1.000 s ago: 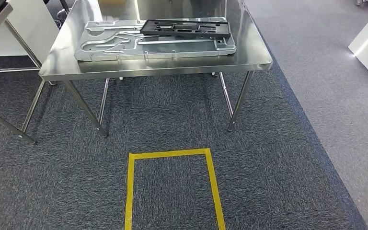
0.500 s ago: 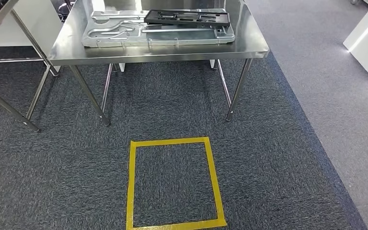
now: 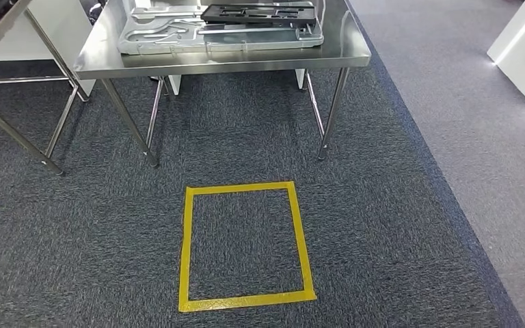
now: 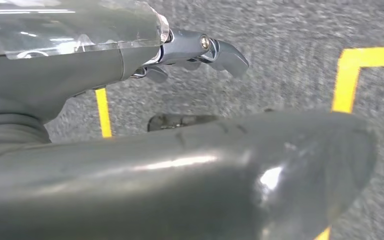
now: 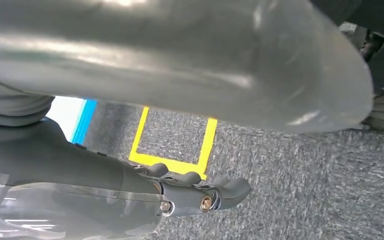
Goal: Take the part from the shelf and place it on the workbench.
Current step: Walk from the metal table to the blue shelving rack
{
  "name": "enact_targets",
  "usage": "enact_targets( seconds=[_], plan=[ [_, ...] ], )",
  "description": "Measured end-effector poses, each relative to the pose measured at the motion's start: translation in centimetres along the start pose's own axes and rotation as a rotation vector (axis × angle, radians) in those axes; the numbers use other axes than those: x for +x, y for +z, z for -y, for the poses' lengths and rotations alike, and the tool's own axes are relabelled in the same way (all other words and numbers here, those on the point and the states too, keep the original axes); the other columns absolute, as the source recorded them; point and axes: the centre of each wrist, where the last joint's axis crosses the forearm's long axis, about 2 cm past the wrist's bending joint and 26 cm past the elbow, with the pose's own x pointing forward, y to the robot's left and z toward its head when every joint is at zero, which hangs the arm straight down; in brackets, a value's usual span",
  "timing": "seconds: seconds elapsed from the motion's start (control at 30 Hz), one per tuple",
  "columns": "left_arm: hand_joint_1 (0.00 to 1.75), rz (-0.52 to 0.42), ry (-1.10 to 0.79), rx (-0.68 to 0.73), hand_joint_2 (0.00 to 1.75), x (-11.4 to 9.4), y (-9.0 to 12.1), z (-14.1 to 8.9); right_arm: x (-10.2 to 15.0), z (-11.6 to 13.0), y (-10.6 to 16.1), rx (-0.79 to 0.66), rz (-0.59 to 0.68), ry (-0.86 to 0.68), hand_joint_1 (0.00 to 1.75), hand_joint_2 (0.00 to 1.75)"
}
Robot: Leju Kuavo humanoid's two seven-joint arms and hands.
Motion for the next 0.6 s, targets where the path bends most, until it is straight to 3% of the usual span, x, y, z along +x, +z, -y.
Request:
enact_targets(
  seconds=[0.6],
  plan=[
    [0.00, -0.015, -0.029, -0.012, 0.00, -0.27, 0.11, 0.33, -0.29, 0.10, -0.03, -0.004, 0.041, -0.001, 0.00, 0.00]
  ],
)
